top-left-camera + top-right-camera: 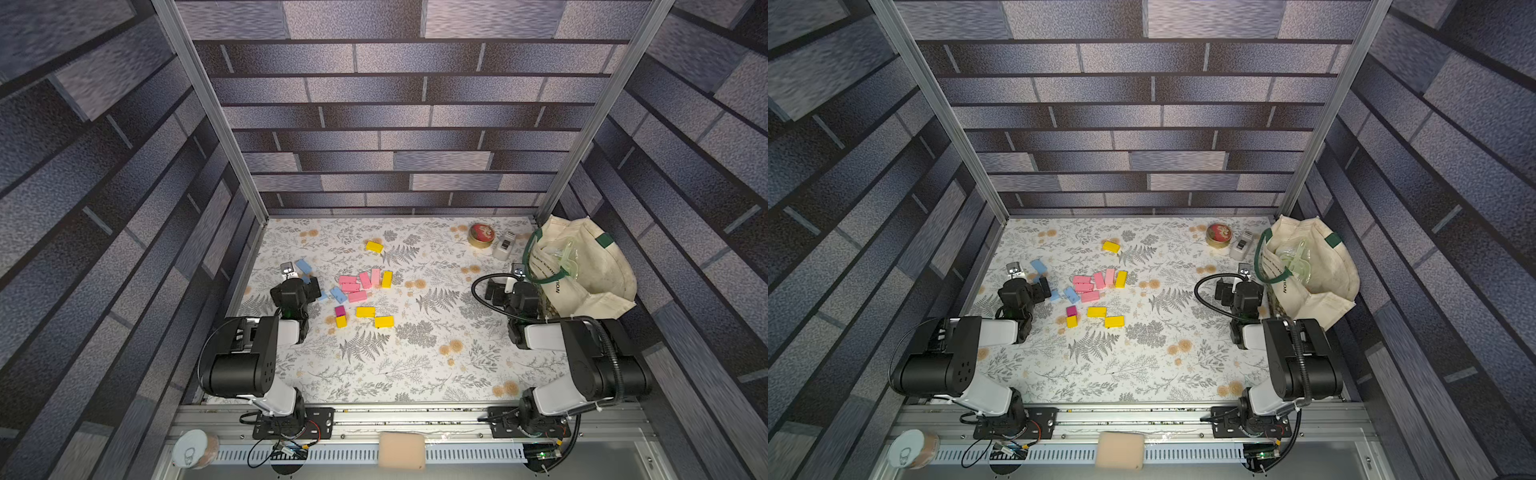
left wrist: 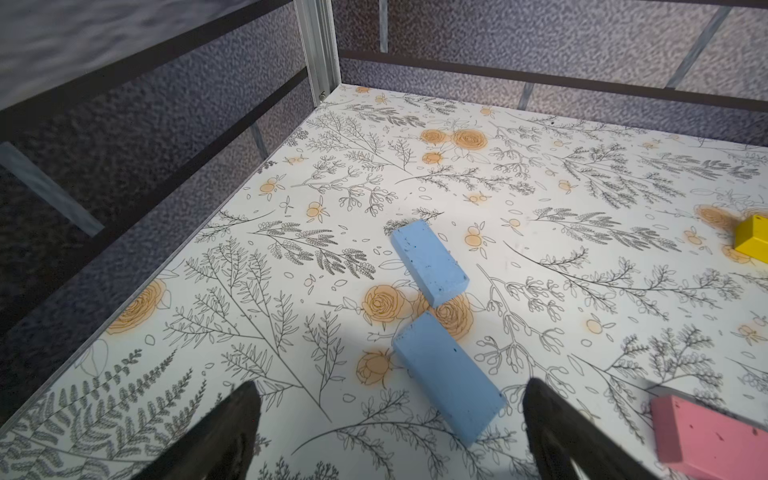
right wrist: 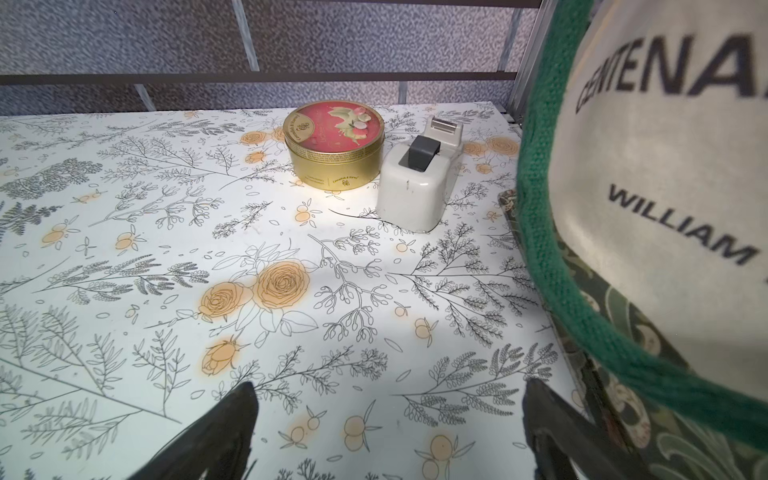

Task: Assemble the letter v with building blocks
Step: Pick up the building block from the center of the board.

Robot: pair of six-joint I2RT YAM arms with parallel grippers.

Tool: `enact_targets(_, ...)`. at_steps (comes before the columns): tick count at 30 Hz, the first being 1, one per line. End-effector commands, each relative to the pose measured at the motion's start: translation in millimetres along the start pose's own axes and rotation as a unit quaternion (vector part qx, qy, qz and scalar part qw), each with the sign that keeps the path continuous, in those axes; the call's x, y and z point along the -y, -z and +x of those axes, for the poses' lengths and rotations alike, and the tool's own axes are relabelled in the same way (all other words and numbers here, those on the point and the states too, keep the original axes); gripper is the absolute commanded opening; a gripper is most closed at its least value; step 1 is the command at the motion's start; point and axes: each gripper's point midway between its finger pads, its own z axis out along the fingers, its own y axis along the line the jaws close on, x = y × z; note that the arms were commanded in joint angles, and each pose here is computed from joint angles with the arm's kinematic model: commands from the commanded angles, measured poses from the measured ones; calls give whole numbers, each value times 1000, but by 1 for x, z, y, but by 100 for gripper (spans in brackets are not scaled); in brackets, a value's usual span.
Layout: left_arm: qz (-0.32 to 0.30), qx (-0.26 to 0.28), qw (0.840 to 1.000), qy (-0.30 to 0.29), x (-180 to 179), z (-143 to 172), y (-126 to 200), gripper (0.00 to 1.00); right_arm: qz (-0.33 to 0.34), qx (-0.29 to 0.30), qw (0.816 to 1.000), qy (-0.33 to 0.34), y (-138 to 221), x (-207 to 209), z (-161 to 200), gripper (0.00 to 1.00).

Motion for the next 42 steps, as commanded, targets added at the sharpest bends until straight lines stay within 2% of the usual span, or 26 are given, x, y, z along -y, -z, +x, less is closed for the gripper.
enact_targets(1, -1, 14, 1000, -2, 1, -7, 2, 100, -7, 12, 1000, -2, -1, -4, -9, 100)
enact_targets(28, -4, 15, 1000, 3, -1, -9, 3, 100, -7, 14, 1000, -2, -1, -4, -10, 100)
enact_targets(31, -1, 16, 1000, 4, -1, -15, 7, 100, 37, -3, 999, -15, 5, 11, -25, 100)
enact_targets(35, -94, 0, 996, -8, -19, -39, 25, 100, 89, -22, 995, -40, 16, 29, -32, 100)
enact_targets(39, -180, -40, 981, 64, -49, -52, 58, 100, 150, -53, 981, -110, 30, 48, -43, 100)
enact_targets(40, -198, -51, 975, 82, -56, -54, 68, 100, 152, -62, 978, -129, 35, 48, -46, 100)
enact_targets(42, -210, -68, 969, 109, -60, -59, 86, 100, 110, -78, 983, -127, 36, 34, -51, 100)
